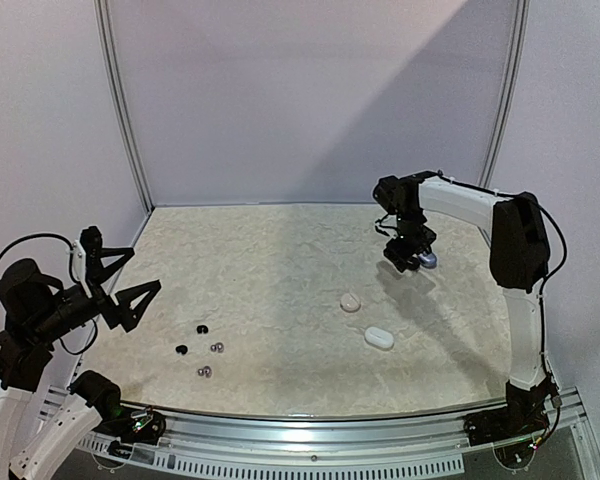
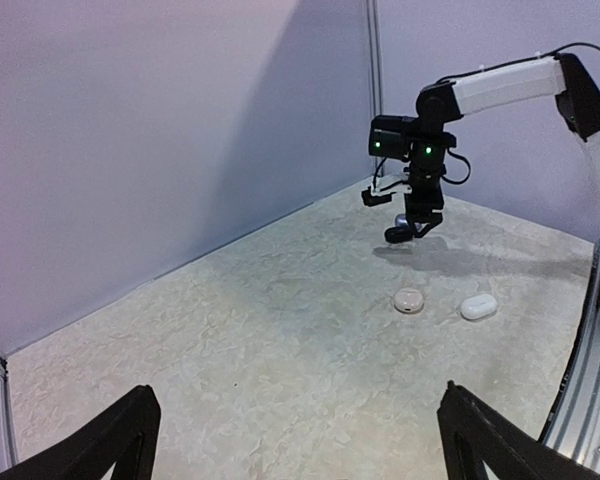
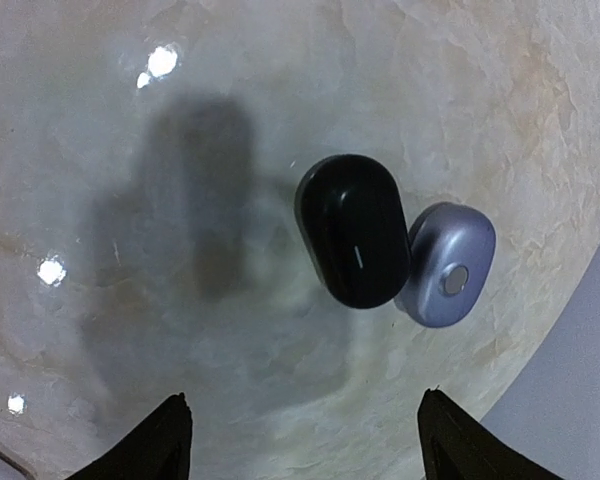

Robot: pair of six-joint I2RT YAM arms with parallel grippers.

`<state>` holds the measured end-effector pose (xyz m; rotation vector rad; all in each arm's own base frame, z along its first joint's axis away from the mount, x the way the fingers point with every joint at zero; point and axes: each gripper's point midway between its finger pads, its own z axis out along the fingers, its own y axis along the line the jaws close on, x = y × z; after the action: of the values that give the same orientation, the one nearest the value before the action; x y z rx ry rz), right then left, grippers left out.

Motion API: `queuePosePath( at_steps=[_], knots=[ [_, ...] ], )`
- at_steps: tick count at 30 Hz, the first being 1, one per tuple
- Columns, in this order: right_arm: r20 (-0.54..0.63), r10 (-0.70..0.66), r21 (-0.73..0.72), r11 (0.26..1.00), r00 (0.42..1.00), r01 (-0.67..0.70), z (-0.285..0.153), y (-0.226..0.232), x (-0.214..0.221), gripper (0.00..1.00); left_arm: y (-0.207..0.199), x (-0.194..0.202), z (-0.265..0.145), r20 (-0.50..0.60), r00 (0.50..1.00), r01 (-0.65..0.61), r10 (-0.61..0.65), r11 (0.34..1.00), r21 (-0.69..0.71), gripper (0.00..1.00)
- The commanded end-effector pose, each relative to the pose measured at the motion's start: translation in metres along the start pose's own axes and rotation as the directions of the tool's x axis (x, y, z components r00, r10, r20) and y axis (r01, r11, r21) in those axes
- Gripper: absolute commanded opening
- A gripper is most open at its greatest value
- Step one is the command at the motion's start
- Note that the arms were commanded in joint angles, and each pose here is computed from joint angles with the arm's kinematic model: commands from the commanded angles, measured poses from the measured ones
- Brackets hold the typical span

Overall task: Insert the wireless bluetooth earbuds into the charging case
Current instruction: Pick up the charging case from the center of the board.

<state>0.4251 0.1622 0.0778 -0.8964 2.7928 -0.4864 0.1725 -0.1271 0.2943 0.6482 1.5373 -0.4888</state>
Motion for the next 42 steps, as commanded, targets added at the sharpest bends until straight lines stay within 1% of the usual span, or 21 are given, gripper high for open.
queuePosePath(
  at_steps=[1, 3, 6, 9, 11, 15, 19, 22, 26, 28, 32, 34, 39, 40, 42],
  knots=[
    [0.114, -0.071, -0.036, 0.997, 0.991, 0.075, 0.005, -0.016, -0.029, 0.8, 0.0, 0.012, 0.004, -0.046, 0.999, 0.005, -0.005, 1.0, 0.013, 0.99],
    [0.156, -0.059, -0.075, 0.995, 0.986, 0.071, 0.009, -0.018, -0.038, 0.79, 0.001, 0.013, 0.005, -0.052, 0.999, 0.007, -0.007, 1.0, 0.011, 0.99],
    [0.19, -0.072, -0.147, 0.984, 0.979, 0.101, 0.017, -0.009, -0.044, 0.73, 0.003, 0.014, 0.007, -0.055, 0.998, 0.008, -0.007, 1.0, 0.008, 0.99],
    [0.183, -0.101, -0.168, 0.977, 0.978, 0.133, 0.031, -0.002, -0.046, 0.64, 0.005, 0.015, 0.009, -0.055, 0.998, 0.008, -0.008, 1.0, 0.003, 0.99],
    [0.169, -0.106, -0.176, 0.975, 0.98, 0.136, 0.041, -0.002, -0.045, 0.62, 0.005, 0.015, 0.01, -0.058, 0.998, 0.01, -0.01, 1.0, 0.007, 0.99],
    [0.127, -0.093, -0.186, 0.976, 0.988, 0.115, 0.061, -0.009, -0.041, 0.61, 0.005, 0.017, 0.012, -0.063, 0.998, 0.02, -0.019, 1.0, 0.013, 0.99],
    [0.076, -0.1, -0.195, 0.974, 0.992, 0.113, 0.078, -0.007, -0.031, 0.63, 0.005, 0.018, 0.012, -0.067, 0.997, 0.025, -0.024, 1.0, 0.015, 0.99],
    [0.062, -0.105, -0.203, 0.972, 0.993, 0.115, 0.085, -0.004, -0.028, 0.65, 0.005, 0.019, 0.012, -0.069, 0.997, 0.028, -0.027, 0.999, 0.016, 0.99],
    [0.06, -0.104, -0.211, 0.971, 0.993, 0.115, 0.089, -0.003, -0.028, 0.65, 0.005, 0.019, 0.014, -0.068, 0.997, 0.033, -0.031, 0.999, 0.019, 0.99],
    [0.064, -0.093, -0.221, 0.97, 0.994, 0.105, 0.09, -0.005, -0.029, 0.61, 0.005, 0.02, 0.014, -0.069, 0.997, 0.035, -0.034, 0.999, 0.021, 0.99],
    [0.058, -0.05, -0.233, 0.97, 0.997, 0.063, 0.087, -0.01, -0.027, 0.49, 0.005, 0.021, 0.014, -0.07, 0.997, 0.04, -0.038, 0.999, 0.021, 0.99],
    [0.051, -0.049, -0.243, 0.968, 0.998, 0.06, 0.084, -0.009, -0.024, 0.46, 0.004, 0.02, 0.014, -0.067, 0.997, 0.039, -0.037, 0.999, 0.022, 0.99],
    [0.058, -0.042, -0.271, 0.961, 0.997, 0.056, 0.071, -0.007, -0.02, 0.47, 0.004, 0.021, 0.015, -0.063, 0.997, 0.043, -0.041, 0.999, 0.027, 0.99],
    [0.053, -0.037, -0.271, 0.961, 0.998, 0.05, 0.069, -0.008, -0.019, 0.48, 0.004, 0.02, 0.015, -0.061, 0.997, 0.042, -0.04, 0.999, 0.027, 0.99],
    [0.035, -0.033, -0.269, 0.962, 0.999, 0.041, 0.068, -0.008, -0.014, 0.54, 0.003, 0.02, 0.015, -0.061, 0.997, 0.041, -0.04, 0.999, 0.029, 0.99]
  ],
)
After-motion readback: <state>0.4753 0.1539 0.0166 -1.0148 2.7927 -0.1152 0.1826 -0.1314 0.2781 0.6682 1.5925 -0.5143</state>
